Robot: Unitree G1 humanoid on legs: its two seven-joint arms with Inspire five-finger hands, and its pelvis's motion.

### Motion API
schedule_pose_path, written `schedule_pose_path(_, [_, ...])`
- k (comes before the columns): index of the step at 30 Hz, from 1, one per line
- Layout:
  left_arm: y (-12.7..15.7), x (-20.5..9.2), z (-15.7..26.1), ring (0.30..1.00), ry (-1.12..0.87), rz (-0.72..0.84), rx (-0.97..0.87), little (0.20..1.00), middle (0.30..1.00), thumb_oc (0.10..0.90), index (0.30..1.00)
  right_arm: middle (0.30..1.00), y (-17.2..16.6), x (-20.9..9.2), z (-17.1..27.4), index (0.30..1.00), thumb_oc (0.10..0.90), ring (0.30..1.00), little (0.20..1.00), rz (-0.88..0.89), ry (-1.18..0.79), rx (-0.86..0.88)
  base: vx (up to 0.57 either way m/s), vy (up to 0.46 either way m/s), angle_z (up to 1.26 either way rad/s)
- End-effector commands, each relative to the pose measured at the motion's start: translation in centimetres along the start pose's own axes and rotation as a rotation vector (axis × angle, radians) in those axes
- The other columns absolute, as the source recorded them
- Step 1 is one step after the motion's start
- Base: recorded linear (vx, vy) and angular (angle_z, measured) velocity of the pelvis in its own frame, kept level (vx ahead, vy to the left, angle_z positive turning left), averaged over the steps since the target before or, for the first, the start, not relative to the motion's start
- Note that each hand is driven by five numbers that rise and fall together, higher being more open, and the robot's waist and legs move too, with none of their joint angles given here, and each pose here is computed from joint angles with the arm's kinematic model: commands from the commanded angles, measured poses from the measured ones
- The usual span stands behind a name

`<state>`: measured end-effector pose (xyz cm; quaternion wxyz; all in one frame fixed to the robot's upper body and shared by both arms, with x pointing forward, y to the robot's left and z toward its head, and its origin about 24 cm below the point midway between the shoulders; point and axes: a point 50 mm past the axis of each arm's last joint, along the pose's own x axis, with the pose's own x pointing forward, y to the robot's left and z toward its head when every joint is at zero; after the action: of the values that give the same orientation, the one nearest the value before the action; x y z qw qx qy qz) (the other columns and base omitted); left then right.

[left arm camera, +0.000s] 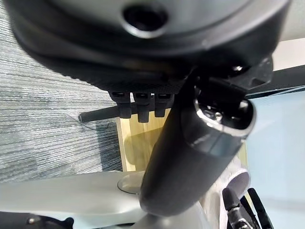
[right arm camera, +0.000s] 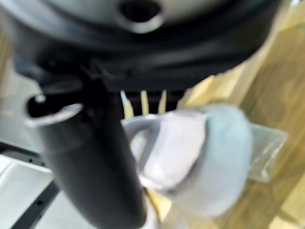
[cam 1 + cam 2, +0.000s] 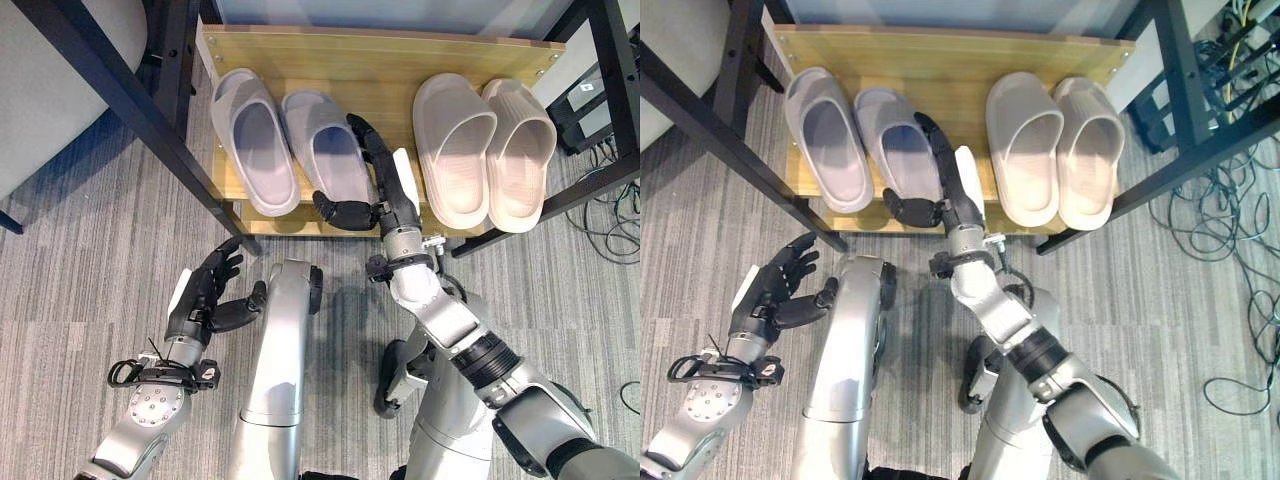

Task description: Arrange the slippers neatly on the shoe rack.

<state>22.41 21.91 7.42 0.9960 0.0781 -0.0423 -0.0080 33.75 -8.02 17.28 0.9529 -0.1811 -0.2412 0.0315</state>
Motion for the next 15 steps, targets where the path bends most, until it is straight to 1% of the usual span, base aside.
schedule_pose_path(1, [-3.2, 0.1, 4.9, 0.9, -0.252, -0.144, -0.086, 0.9, 0.9, 0.8, 0.9, 0.9, 0.4, 2.0, 6.2, 0.9, 0.8, 0.9, 0.9, 0.007, -0.257, 0.134, 0.0, 0.0, 0.0])
schedule_pose_path(6, [-3.5, 0.4, 5.1, 0.9, -0.264, -0.163, -0.082, 0.9, 0.9, 0.8, 0.9, 0.9, 1.1, 2.4, 6.9, 0.9, 0.8, 0.9, 0.9, 0.02, -0.275, 0.151, 0.0, 0.0, 0.0])
schedule_pose_path(9, [-3.8, 0.4, 5.2, 0.9, -0.268, -0.177, -0.093, 0.9, 0.9, 0.8, 0.9, 0.9, 0.7, 2.7, 7.6, 0.9, 0.8, 0.9, 0.9, 0.001, -0.301, 0.156, 0.0, -0.007, 0.01])
schedule_pose_path(12, [-4.3, 0.7, 5.5, 0.9, -0.286, -0.196, -0.105, 0.9, 0.9, 0.8, 0.9, 0.9, 1.7, 3.3, 8.0, 0.9, 0.8, 0.9, 0.9, 0.013, -0.292, 0.182, 0.0, 0.0, 0.0])
schedule_pose_path(15, [-4.5, 0.6, 5.6, 0.9, -0.288, -0.199, -0.113, 0.9, 0.9, 0.8, 0.9, 0.9, 1.8, 3.7, 7.9, 0.9, 0.8, 0.9, 0.9, 0.007, -0.278, 0.173, 0.0, 0.0, 0.0])
